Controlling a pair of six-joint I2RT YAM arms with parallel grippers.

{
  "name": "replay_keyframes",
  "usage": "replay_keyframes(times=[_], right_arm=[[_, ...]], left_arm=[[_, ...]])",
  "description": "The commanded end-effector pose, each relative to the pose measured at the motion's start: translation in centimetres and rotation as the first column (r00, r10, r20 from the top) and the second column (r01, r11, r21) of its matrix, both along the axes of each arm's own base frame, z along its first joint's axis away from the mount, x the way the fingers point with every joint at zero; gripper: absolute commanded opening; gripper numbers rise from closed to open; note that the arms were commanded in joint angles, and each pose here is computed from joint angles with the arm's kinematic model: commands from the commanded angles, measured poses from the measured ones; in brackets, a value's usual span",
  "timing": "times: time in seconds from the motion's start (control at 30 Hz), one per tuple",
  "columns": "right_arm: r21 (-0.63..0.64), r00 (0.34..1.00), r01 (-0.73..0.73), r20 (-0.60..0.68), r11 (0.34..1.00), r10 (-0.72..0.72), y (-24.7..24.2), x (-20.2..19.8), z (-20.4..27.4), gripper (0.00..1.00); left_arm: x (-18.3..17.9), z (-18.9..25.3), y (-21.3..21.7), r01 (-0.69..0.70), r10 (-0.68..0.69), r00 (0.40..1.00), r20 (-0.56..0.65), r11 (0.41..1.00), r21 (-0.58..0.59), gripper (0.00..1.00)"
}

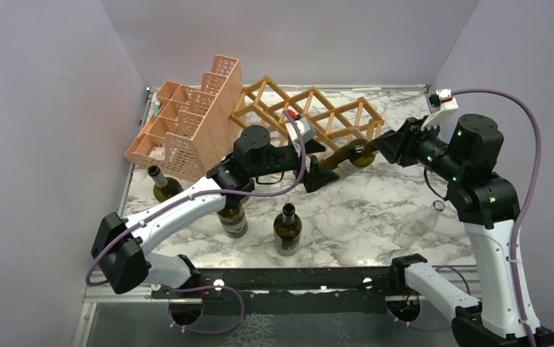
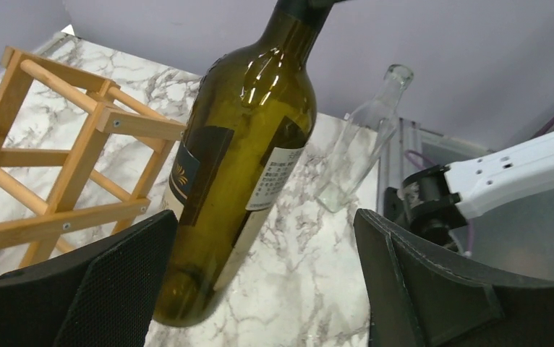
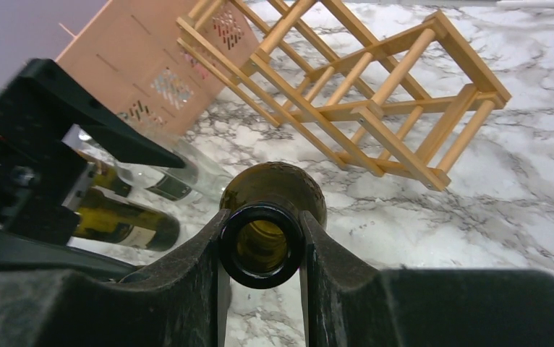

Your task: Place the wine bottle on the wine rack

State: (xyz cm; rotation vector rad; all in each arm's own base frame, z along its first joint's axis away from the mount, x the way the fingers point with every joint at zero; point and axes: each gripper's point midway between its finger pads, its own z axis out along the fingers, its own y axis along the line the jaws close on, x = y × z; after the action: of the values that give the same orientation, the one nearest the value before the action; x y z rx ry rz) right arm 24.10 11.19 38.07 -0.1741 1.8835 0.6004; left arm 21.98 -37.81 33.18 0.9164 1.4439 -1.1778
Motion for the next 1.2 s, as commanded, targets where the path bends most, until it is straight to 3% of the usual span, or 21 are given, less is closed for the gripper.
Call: replay_keyframes(times=[0.0,0.37,0.93,1.03,1.13,1.17], right_arm=[[0.11,0.978,-0.084,0.201,0.99,0.06,1.5,-1.0,6.8,0.01],[0.116,0.977,-0.077,0.207,0.99,0.052,1.0,-3.0,7.8,0.01],[0.119,0.975,-0.155,0.178,0.981,0.132,1.8,-5.7,7.6,0.01],[0.112,0.976,-0.161,0.168,0.981,0.141,1.8,-6.2,7.4,0.01],[0.098,0.979,-0.158,0.147,0.983,0.142,1.6,-6.6,6.9,0.04],[0.082,0.979,-0.162,0.141,0.983,0.149,1.5,-6.8,6.7,0.13]], left_arm=[[1.7,-0.1,-1.4,-0.021,0.018,0.977,0.21,1.0,0.01,0.99],[2.5,-4.2,-4.0,0.053,-0.068,0.954,0.291,0.997,0.058,0.99],[3.5,-2.3,-5.9,0.097,-0.109,0.887,0.448,0.994,0.049,0.95],[3.8,-1.6,-5.9,0.086,-0.098,0.867,0.489,0.995,0.046,0.77],[3.7,-0.6,-5.8,0.091,-0.104,0.818,0.565,0.995,0.051,0.44],[3.7,-0.2,-5.7,0.095,-0.109,0.793,0.599,0.994,0.054,0.29]])
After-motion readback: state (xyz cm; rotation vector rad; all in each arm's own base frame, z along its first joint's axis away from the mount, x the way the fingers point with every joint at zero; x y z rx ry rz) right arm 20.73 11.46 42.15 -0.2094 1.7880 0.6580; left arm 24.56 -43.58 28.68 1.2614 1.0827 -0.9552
